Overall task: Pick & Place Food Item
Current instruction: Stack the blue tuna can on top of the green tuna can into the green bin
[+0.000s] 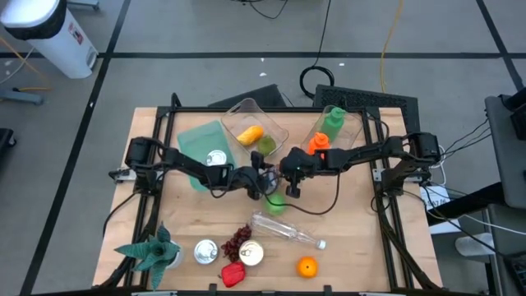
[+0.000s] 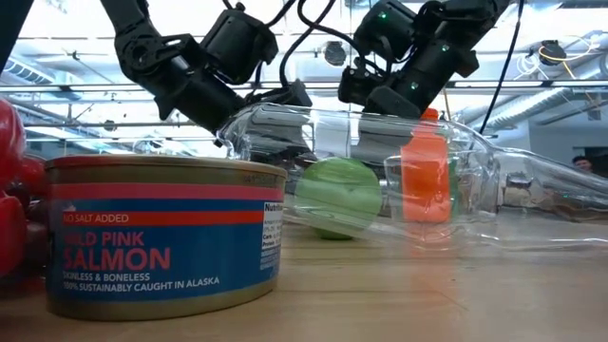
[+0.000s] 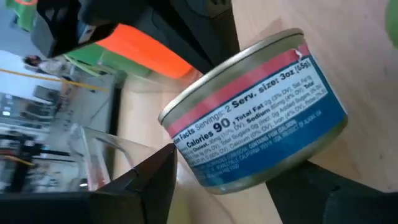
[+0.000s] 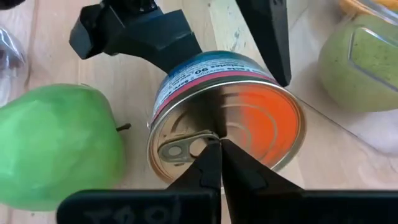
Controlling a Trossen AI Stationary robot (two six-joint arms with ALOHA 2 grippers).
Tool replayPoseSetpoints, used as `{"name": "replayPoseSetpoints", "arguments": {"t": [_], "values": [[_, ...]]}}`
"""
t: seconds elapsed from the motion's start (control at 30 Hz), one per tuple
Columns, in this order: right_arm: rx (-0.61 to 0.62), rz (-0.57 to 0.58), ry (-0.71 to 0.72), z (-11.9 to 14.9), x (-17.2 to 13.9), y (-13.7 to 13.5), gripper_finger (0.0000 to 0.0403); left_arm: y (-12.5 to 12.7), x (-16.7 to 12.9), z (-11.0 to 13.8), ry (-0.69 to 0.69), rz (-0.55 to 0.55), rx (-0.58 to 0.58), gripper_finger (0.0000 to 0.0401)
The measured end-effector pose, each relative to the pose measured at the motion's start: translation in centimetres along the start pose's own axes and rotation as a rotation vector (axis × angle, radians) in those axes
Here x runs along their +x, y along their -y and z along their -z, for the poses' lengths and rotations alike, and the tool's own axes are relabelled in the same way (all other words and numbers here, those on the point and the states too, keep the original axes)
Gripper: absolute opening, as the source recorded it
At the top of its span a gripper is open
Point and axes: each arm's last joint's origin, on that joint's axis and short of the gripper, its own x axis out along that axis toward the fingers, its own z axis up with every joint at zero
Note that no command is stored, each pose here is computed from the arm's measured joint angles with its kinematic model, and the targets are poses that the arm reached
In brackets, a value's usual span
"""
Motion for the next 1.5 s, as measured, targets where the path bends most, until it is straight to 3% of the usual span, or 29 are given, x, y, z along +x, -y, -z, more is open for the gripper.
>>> {"name": "replayPoseSetpoints", "arguments": {"t": [0.27,0.47,0.83,1.07,1.5], "values": [[-0.011,0.010,-0.007,0.1,0.0,0.1,0.0000,0.5,-0.6,-1.0,-0.003,-0.064,0.107,0.0232],[-0.009,0.027,0.052,-0.7,-0.1,0.2,0.0000,0.6,-0.7,-1.6,0.050,-0.050,0.117,0.0232],[-0.038,0.003,0.038,-0.5,0.0,0.1,0.0000,0.5,-0.8,-1.6,0.054,-0.059,0.111,0.0232],[-0.077,-0.040,0.034,-0.5,-0.1,0.0,0.0000,0.0,-0.4,-1.1,0.059,-0.035,0.053,0.0232],[-0.102,-0.091,0.039,-0.4,0.0,-0.2,0.0000,-1.0,0.4,-1.9,0.038,0.082,0.077,0.0232]]}}
